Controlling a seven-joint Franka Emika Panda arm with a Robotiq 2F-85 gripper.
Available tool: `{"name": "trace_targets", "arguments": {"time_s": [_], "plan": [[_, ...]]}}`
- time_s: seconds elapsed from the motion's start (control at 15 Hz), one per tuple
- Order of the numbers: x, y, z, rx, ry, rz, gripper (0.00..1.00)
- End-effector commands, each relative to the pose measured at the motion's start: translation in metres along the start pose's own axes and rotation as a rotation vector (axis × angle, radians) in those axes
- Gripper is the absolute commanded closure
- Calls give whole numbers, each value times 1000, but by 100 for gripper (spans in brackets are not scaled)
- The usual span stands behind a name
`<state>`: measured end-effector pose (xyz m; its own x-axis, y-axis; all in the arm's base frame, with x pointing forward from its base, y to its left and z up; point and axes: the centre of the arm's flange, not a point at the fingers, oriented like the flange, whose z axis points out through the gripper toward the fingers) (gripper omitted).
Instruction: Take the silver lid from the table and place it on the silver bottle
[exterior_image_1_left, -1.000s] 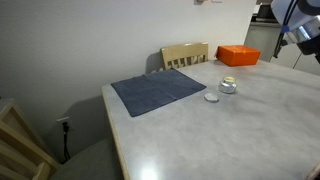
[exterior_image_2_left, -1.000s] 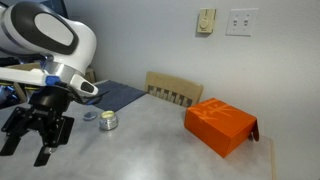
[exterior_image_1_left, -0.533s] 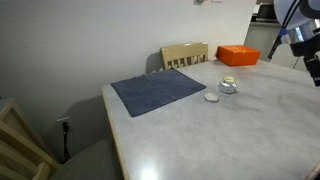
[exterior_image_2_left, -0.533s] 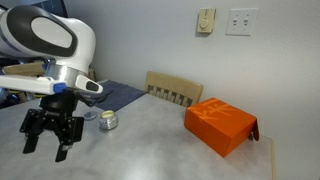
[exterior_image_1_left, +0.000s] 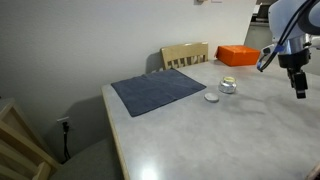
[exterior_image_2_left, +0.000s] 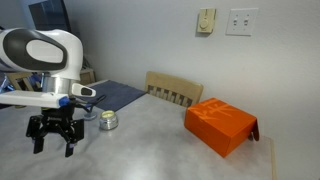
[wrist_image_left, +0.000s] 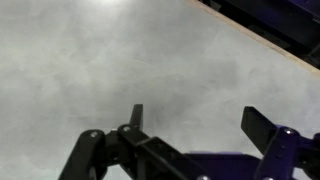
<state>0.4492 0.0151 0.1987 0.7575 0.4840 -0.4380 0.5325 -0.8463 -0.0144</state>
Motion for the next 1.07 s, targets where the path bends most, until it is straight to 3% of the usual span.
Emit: {"name": "trace_targets", "arguments": {"time_s": [0.0,0.47,0.67,0.93,1.0], "plan": [[0,-1,0,0,-1,-2,0],[34,-28,-18,-128,312,-76,0],[48,-52,-22,-137,346,-141,0],[56,-95,-26,-135,390,-350,0],[57,-84,-32,-139,362,-261,0]]}}
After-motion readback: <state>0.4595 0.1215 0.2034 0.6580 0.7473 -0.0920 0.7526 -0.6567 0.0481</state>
